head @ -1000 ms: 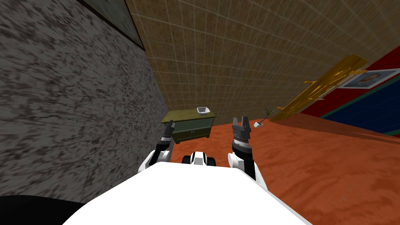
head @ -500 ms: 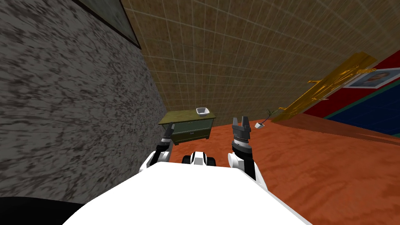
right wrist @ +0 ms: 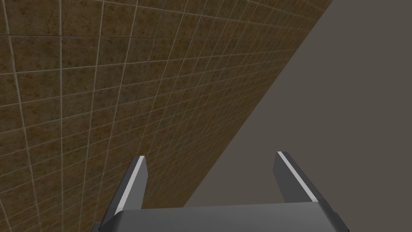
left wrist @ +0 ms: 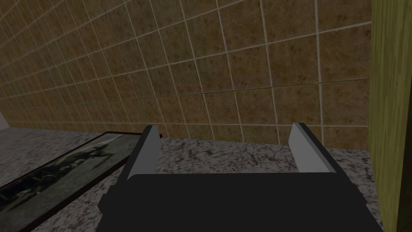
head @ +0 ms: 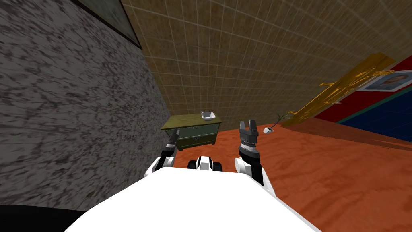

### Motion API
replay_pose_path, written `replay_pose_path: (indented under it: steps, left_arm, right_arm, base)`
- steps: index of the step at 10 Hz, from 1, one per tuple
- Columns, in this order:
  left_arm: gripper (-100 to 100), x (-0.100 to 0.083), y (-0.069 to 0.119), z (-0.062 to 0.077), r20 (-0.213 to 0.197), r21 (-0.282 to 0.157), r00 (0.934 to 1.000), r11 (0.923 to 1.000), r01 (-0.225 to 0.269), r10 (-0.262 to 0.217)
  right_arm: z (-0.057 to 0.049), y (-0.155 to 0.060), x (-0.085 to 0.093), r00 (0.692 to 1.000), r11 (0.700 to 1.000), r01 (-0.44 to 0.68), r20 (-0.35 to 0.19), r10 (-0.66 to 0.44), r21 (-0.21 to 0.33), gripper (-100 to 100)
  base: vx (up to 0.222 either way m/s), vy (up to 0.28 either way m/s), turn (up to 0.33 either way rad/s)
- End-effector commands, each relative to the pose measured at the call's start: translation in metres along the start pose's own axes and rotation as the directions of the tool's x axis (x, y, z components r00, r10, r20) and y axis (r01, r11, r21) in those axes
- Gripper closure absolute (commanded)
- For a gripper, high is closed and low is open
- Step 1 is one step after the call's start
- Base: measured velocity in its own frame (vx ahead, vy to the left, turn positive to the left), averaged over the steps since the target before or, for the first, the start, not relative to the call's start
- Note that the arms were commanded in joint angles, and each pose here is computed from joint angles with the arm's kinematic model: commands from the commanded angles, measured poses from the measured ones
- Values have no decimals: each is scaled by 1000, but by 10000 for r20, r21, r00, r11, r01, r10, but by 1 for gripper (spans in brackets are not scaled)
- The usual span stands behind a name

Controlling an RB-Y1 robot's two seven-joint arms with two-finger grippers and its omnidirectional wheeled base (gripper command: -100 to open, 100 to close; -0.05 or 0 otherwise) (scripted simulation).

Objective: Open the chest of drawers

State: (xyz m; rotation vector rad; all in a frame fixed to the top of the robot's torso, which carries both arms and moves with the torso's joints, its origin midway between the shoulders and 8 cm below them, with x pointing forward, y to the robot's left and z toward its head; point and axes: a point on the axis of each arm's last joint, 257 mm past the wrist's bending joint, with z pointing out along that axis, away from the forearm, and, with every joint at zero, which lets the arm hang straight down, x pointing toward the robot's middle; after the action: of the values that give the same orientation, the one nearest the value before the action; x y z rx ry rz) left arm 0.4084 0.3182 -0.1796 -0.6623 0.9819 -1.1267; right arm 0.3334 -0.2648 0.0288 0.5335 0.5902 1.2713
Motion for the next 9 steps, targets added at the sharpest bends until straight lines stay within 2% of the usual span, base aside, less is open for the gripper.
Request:
replay_pose_path:
  steps: [1, 6, 7, 8, 9]
  left_arm:
    - [-100, -1, 16, -9, 45, -169, 10000, 9999, -30, 30]
    - [-100, -4, 44, -24, 197, -460, 9998, 9989, -17, 26]
    - [-100, -3, 54, -30, 179, -722, 9998, 9974, -8, 21]
    - [-100, -4, 57, -32, 251, -681, 9997, 9977, 10, 7]
    - [-100, -4, 64, -37, 238, -874, 9997, 9962, 18, 3]
  right_arm:
    - [0, 0, 0, 10000, 10000, 0, 0, 0, 0, 0]
    - [0, 0, 0, 10000, 10000, 0, 0, 0, 0, 0]
    - [0, 0, 0, 10000, 10000, 0, 0, 0, 1, 0]
    - [0, 0, 0, 10000, 10000, 0, 0, 0, 0, 0]
    - [0, 0, 0, 10000, 10000, 0, 0, 0, 0, 0]
  base:
    - [77, -22, 14]
    - [74, -35, 14]
    - [84, -46, 7]
    - [88, -50, 11]
    - [61, -36, 10]
